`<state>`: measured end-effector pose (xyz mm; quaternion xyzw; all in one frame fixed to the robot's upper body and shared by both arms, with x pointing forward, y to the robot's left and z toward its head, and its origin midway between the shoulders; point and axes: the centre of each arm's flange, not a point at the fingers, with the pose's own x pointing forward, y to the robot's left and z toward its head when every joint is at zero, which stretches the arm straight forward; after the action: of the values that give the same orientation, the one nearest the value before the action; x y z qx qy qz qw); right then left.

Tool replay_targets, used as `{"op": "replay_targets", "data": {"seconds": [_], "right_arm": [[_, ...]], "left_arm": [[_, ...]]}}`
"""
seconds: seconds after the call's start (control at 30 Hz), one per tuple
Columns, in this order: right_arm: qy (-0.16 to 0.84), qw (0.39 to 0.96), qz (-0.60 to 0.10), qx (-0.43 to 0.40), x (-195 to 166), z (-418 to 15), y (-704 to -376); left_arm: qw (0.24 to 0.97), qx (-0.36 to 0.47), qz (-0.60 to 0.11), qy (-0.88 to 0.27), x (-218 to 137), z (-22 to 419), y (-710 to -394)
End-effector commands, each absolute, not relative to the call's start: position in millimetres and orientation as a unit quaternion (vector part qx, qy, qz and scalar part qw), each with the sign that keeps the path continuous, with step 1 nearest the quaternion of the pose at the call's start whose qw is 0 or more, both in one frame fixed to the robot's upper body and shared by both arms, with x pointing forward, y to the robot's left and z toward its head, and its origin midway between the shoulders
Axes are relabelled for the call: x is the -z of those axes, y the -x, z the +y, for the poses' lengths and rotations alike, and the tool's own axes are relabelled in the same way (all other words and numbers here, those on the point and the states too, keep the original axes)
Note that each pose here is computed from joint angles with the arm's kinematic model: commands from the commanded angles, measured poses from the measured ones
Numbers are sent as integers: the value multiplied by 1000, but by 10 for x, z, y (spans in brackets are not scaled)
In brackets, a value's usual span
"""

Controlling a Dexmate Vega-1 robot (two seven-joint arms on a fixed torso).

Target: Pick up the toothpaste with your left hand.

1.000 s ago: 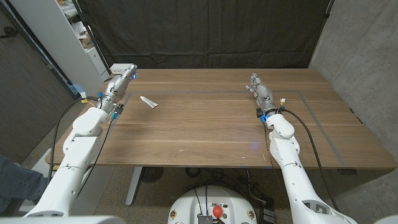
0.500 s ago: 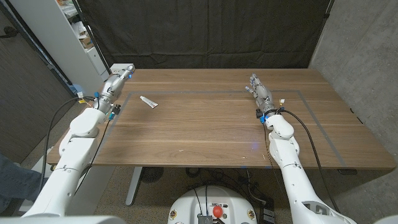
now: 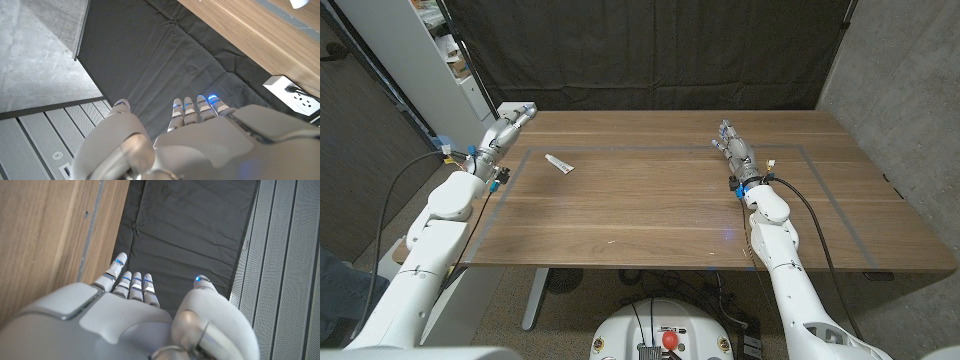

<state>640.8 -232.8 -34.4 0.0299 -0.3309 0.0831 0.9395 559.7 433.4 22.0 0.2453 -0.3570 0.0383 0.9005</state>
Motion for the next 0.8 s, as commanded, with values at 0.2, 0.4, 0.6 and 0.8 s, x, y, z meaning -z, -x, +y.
{"op": "replay_targets", "data": {"seconds": [0.2,0.4,0.6,0.8], "right_arm": [[-31,939,-332,-79,335,-2292,-6430],[-31,940,-332,-77,324,-2274,-6448],[-30,940,-331,-77,304,-2247,-6469],[-27,940,-330,-78,290,-2224,-6491]], "left_arm": [[887,-60,-352,-293,-311,4424,-5611],[881,-68,-354,-307,-341,4462,-5626],[873,-83,-351,-327,-368,4519,-5601],[866,-91,-347,-349,-375,4531,-5589]]}}
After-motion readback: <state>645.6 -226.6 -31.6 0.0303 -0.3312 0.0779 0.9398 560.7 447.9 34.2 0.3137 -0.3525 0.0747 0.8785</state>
